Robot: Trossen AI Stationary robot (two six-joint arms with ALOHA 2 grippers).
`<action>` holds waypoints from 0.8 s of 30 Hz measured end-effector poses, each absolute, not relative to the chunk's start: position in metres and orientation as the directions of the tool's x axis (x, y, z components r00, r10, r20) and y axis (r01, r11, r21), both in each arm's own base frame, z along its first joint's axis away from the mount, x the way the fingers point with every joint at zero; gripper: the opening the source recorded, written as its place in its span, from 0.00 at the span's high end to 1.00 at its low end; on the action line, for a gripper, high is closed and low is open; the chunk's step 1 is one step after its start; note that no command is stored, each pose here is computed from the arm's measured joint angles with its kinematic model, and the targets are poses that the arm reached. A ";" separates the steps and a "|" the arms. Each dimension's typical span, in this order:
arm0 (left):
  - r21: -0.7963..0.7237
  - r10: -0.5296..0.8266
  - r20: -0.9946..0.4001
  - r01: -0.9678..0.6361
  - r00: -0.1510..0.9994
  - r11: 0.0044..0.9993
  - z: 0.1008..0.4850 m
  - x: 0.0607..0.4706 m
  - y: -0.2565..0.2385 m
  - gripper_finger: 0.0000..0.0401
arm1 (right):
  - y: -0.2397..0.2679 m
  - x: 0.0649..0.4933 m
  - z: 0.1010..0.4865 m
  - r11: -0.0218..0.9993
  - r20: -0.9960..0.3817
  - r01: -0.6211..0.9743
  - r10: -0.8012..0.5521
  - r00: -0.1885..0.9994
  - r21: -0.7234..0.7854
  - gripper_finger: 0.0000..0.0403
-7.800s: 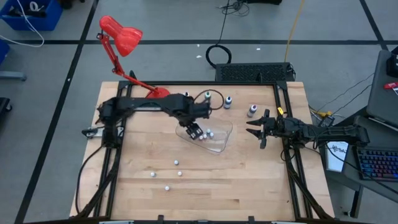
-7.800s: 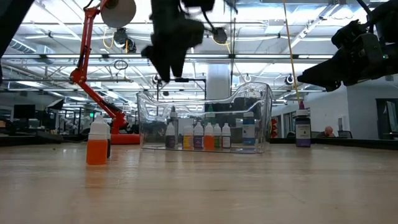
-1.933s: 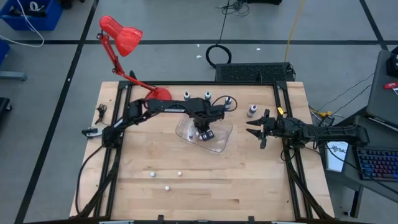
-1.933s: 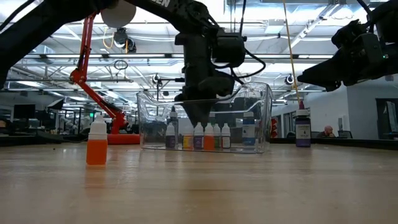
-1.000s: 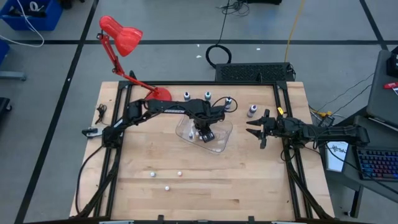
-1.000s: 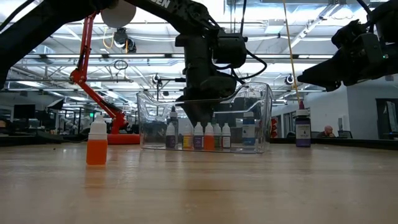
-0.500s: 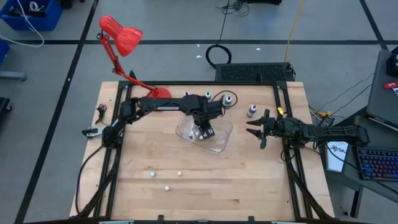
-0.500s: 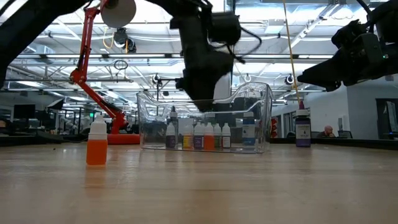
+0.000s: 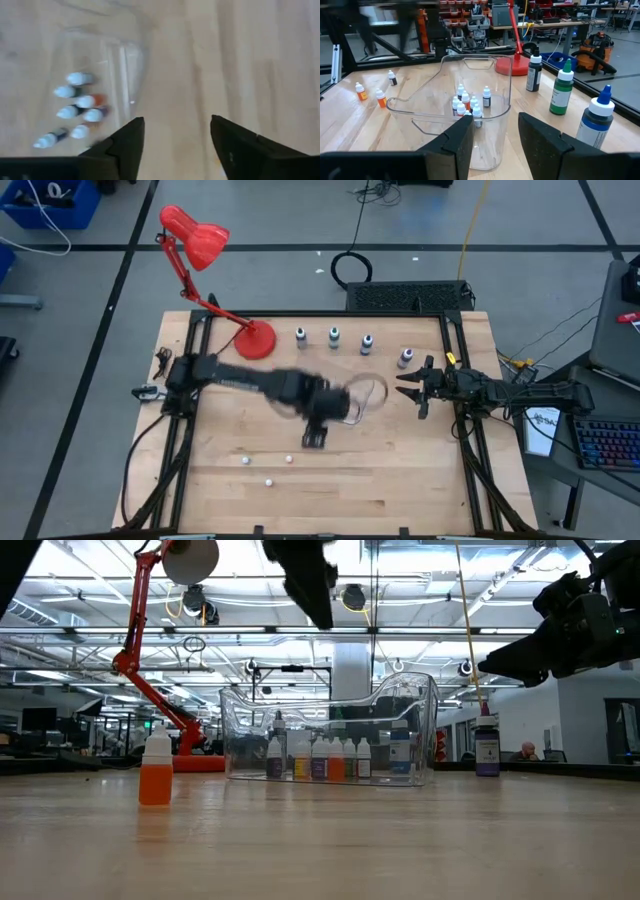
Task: Pick & Place food coloring
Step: Put the small orange food coloring bottle in the transparent bin
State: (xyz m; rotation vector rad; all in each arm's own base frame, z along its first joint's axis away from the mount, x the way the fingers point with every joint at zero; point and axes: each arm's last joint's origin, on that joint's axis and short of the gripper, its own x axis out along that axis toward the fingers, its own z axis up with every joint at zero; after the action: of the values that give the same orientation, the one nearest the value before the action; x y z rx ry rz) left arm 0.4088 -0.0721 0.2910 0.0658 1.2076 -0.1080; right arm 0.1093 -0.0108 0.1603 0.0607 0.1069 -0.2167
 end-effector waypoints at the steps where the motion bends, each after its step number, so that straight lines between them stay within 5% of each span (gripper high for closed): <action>1: 0.005 -0.038 -0.938 0.123 0.346 0.992 0.290 0.407 -0.084 0.41 | -0.011 0.109 0.160 0.975 -0.113 0.218 -0.211 0.971 0.049 0.64; 8: -0.026 0.020 -0.966 -0.173 0.260 0.985 0.284 0.384 -0.133 0.35 | -0.011 0.109 0.160 0.975 -0.112 0.218 -0.211 0.971 0.048 0.64; 17: -0.089 0.035 -0.980 -0.588 0.195 0.804 0.274 0.371 -0.151 0.40 | -0.011 0.109 0.160 0.975 -0.113 0.218 -0.211 0.971 0.049 0.64; 24: -0.030 -0.095 -0.994 -0.694 -0.056 0.719 0.226 0.358 -0.138 0.46 | -0.011 0.109 0.160 0.975 -0.113 0.218 -0.211 0.971 0.049 0.64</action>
State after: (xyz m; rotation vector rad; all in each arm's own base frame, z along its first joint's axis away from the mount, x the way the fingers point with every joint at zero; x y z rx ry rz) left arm 0.3579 -0.1377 0.2260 -0.6609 1.5743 0.5514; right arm 0.1093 -0.0108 0.1603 0.0607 0.1071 -0.2167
